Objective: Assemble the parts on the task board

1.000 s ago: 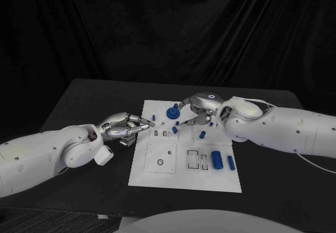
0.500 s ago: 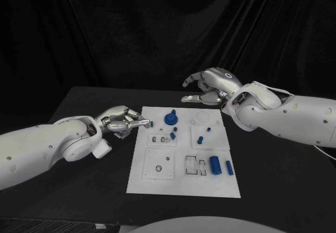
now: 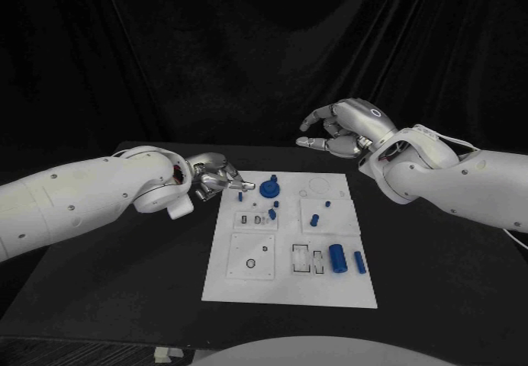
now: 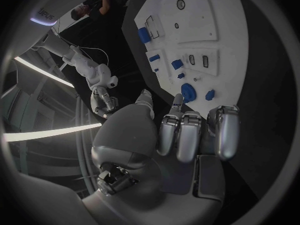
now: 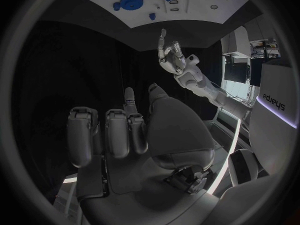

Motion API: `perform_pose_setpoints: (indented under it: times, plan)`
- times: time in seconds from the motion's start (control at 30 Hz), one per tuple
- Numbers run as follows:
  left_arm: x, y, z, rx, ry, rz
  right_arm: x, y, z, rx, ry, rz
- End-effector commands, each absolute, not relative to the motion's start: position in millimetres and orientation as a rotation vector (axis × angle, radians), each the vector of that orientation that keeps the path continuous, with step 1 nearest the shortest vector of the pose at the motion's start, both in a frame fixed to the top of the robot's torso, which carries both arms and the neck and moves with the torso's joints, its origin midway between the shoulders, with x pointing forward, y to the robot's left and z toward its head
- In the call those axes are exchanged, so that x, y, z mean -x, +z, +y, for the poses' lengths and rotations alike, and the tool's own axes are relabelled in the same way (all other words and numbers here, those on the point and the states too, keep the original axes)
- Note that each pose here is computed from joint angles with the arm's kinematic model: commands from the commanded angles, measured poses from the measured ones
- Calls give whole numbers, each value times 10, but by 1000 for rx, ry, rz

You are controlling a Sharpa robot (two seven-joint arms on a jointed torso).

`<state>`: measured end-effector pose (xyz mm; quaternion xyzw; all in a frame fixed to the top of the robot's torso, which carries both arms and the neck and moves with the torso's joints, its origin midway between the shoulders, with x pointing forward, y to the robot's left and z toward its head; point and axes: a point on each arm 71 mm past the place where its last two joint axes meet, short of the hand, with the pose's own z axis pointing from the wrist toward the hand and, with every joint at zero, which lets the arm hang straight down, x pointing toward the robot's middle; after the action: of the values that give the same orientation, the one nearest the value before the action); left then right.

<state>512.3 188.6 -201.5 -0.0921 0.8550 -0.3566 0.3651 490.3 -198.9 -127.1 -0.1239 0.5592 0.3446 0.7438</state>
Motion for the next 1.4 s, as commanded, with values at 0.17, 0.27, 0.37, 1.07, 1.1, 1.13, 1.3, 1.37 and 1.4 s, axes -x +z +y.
perform_pose_setpoints:
  times: [0.17, 0.27, 0.37, 1.07, 1.1, 1.13, 1.3, 1.37, 1.4]
  plan:
    - [-5128, -2135, 1652, 168, -689, 2423, -4874, -1390, -2112, 250, 744, 1253]
    - [-5139, -2171, 1547, 158, -601, 2476, -4858, -1448, -2162, 243, 737, 1267]
    - [-5156, -2201, 1464, 147, -518, 2520, -4842, -1495, -2205, 236, 731, 1278]
    - [-5263, -2309, 1158, 89, -357, 2504, -4822, -1597, -2318, 215, 705, 1320]
    - [-5264, -2316, 1160, 88, -354, 2505, -4821, -1602, -2318, 215, 705, 1322]
    - [-5265, -2321, 1162, 88, -351, 2505, -4821, -1605, -2319, 215, 705, 1324]
    - [-5271, -2339, 1179, 89, -341, 2506, -4821, -1622, -2323, 214, 703, 1331]
    - [-5272, -2343, 1185, 89, -339, 2508, -4821, -1630, -2325, 214, 702, 1334]
    - [-5270, -2347, 1190, 89, -337, 2510, -4821, -1637, -2327, 213, 701, 1337]
